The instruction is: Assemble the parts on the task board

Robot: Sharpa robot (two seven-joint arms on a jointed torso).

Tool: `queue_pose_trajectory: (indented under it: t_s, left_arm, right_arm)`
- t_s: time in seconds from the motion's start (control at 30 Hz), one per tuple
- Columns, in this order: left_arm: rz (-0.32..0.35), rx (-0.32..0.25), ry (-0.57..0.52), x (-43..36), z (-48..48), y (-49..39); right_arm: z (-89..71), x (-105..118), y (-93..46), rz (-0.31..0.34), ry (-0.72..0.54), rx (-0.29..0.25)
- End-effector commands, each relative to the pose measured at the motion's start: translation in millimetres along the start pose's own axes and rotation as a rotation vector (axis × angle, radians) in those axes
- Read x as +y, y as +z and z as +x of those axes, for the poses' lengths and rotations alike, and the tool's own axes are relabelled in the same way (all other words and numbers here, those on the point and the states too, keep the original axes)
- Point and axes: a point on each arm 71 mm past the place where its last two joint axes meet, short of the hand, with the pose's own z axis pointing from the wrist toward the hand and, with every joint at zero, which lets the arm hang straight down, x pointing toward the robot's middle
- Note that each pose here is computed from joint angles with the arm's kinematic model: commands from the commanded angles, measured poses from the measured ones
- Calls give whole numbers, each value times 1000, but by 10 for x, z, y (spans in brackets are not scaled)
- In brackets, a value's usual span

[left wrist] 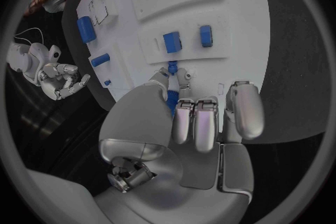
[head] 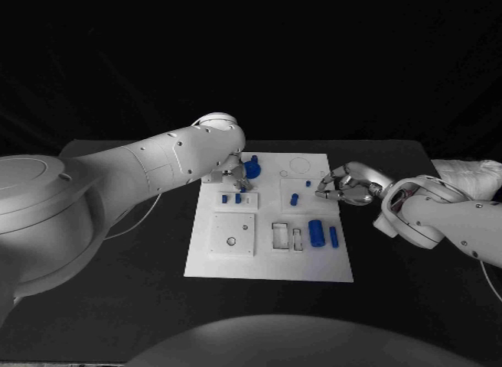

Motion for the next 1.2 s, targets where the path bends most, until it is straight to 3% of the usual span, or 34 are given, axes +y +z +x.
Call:
queue_pose_trajectory:
  t_s: [0.03,0.77,1.03,1.2]
  left_arm:
    - [-69,48,63,108,123,73]
    - [-14,39,9,91,169,87]
    - [11,17,-23,124,170,91]
    - [35,-25,-58,144,148,84]
  right_arm:
    - [18,2,-2,-4,-2,19]
    - [17,-21,-14,4,-2,19]
    - [14,-39,-20,8,-2,16]
    - [14,-44,-21,8,-3,14]
